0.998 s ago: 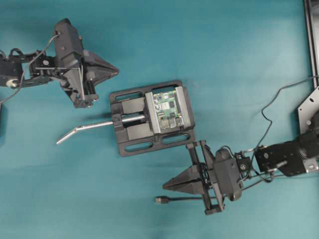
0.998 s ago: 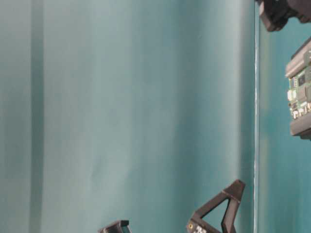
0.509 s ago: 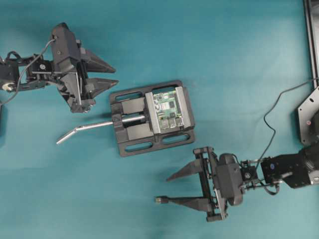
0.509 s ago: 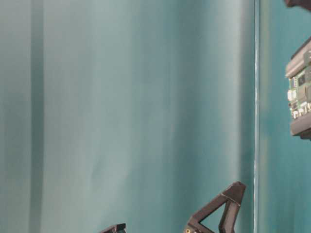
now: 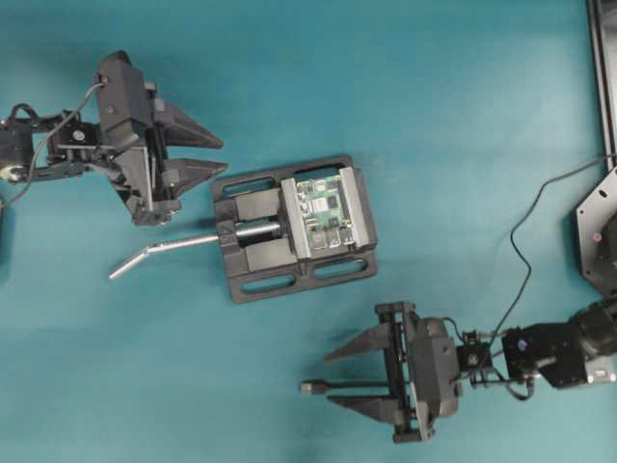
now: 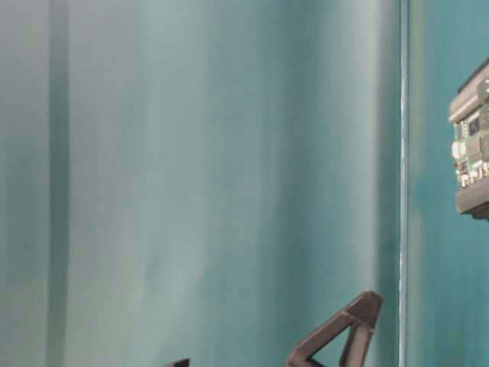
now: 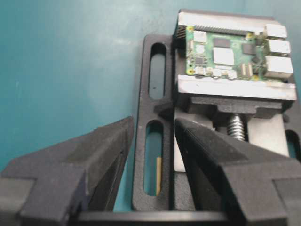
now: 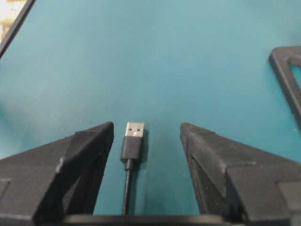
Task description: Insert the USB into the fixed PCB.
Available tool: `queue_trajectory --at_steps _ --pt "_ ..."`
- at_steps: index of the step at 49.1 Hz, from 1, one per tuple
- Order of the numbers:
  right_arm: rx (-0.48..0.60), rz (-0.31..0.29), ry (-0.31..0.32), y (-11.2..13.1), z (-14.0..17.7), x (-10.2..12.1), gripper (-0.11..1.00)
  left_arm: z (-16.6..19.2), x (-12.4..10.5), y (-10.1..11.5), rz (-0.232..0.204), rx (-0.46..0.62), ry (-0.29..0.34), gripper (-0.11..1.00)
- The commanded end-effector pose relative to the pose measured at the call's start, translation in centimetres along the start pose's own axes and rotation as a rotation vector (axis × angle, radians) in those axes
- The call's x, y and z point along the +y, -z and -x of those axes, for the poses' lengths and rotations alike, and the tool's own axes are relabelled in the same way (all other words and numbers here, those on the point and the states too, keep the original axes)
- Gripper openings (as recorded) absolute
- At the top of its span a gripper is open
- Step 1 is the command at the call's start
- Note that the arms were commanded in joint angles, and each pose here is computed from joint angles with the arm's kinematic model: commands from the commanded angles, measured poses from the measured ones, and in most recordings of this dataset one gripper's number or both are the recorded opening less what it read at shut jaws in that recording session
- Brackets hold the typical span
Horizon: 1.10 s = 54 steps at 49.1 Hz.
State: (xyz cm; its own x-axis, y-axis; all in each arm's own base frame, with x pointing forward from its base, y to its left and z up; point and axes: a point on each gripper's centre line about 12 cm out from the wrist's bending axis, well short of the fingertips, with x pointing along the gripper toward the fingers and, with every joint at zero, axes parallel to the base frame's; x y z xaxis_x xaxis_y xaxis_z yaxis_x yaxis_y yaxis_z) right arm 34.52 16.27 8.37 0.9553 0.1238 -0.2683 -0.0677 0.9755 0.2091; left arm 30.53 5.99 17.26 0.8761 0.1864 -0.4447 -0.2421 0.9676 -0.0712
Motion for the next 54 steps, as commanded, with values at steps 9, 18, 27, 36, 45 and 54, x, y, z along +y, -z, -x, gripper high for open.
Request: queue_trajectory --at_steps 9,18,27,36,45,54 --pt "0.021 -0.001 -0.019 0.4 -0.6 1.0 0.66 3.2 -0.5 -0.2 -0.008 -0.035 0.024 0.53" --pt "0.037 -0.004 -0.006 0.8 -0.6 0.9 0.66 5.6 -1.4 1.4 -0.020 -0.007 0.064 0.53" --pt "0.056 -0.001 0.003 1.4 -1.0 0.8 0.66 8.4 -1.9 1.9 -0.034 -0.050 0.100 0.53" --pt "0.058 -0.001 0.001 1.5 -1.3 0.9 0.66 11.3 -1.7 2.3 -0.028 -0.120 0.114 0.53" --pt "0.074 -0.004 0.001 1.7 -1.5 1.1 0.66 13.6 -1.4 2.9 -0.025 -0.171 0.124 0.53" --pt "0.092 -0.011 0.012 2.2 -1.9 1.0 0.66 15.6 -1.1 3.5 -0.022 -0.235 0.135 0.53"
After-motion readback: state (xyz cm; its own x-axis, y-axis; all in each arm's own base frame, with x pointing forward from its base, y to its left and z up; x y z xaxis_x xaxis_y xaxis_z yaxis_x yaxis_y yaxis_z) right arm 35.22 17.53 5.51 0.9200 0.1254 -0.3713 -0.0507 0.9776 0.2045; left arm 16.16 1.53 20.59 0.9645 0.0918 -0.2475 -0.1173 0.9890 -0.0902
